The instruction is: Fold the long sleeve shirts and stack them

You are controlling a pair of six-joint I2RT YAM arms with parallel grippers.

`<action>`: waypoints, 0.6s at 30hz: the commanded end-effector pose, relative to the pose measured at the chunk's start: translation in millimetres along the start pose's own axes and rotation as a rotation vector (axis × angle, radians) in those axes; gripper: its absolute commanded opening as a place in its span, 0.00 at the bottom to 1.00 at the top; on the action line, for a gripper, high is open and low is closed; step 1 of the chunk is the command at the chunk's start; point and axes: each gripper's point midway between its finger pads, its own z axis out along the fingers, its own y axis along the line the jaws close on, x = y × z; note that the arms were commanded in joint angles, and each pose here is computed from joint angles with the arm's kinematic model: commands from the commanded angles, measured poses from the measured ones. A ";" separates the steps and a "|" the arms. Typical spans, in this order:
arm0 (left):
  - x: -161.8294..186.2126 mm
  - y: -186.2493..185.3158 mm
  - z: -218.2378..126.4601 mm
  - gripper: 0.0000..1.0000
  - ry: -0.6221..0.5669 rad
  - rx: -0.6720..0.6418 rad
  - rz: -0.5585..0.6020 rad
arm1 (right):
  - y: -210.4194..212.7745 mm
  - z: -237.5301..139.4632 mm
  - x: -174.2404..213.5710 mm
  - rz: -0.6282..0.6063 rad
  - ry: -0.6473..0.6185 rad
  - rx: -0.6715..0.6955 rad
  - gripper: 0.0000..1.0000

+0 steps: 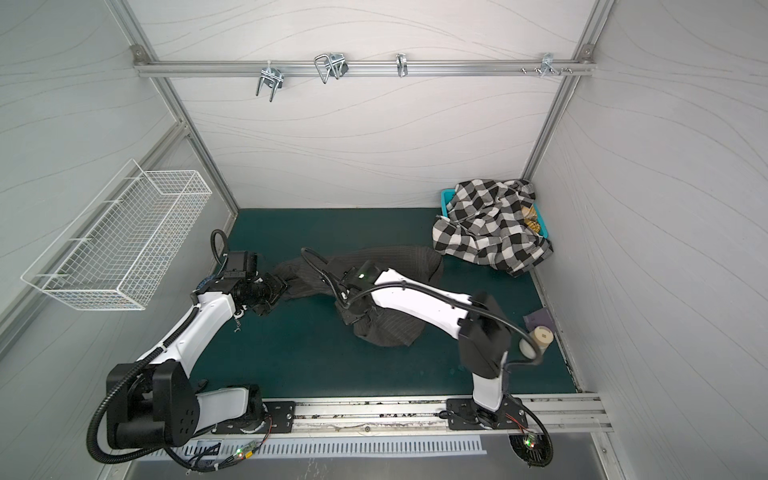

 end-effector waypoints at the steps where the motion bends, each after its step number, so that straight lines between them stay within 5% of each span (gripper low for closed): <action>1: -2.2 -13.6 3.2 0.72 0.000 0.053 0.006 | -10.6 -50.7 14.0 0.017 -0.029 -0.025 0.00; 8: 18.8 -6.0 43.3 0.71 0.090 -0.003 0.036 | -26.0 -109.0 -15.7 0.093 -0.193 -0.179 0.00; 13: 31.5 3.9 68.3 0.49 0.161 -0.015 0.006 | -61.6 -160.5 -65.0 0.232 -0.376 -0.350 0.00; 18: 30.5 6.0 66.8 0.44 0.159 -0.055 0.030 | -120.1 -181.8 -124.7 0.378 -0.541 -0.457 0.00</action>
